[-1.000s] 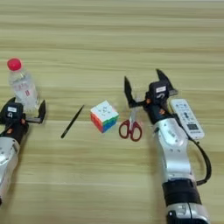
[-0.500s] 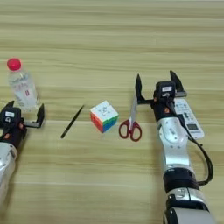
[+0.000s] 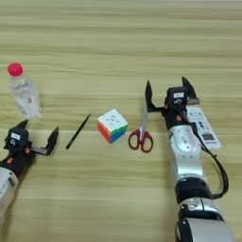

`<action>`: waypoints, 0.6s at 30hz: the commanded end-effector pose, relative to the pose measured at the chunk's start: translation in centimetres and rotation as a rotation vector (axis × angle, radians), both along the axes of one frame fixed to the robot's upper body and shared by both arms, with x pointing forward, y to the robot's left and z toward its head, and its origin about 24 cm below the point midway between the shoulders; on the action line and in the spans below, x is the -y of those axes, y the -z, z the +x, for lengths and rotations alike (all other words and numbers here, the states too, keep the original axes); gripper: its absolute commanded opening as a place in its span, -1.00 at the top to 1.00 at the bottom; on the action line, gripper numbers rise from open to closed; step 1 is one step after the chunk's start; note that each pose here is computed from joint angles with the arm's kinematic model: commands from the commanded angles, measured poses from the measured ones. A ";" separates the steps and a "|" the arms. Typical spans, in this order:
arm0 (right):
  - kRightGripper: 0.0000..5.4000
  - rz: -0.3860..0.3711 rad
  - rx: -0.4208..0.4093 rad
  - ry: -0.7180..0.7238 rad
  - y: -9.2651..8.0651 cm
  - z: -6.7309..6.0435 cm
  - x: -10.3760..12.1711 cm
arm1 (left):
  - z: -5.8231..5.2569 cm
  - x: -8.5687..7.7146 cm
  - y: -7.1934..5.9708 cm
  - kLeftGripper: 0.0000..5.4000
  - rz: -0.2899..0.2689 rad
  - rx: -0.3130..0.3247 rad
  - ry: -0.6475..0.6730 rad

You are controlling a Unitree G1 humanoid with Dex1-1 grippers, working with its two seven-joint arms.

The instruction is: Move the objects on the table

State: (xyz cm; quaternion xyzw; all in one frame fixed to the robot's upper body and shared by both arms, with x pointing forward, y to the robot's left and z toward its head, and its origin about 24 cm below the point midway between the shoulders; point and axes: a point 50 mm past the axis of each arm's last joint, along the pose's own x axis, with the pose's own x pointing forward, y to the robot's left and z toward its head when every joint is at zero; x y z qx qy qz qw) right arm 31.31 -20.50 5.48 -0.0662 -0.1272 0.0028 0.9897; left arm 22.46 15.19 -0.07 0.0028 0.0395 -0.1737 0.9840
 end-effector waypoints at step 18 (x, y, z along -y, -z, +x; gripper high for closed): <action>-0.99 0.006 -0.033 0.040 0.4 0.7 0.2 | 0.2 2.3 -2.4 -1.00 0.019 0.071 0.194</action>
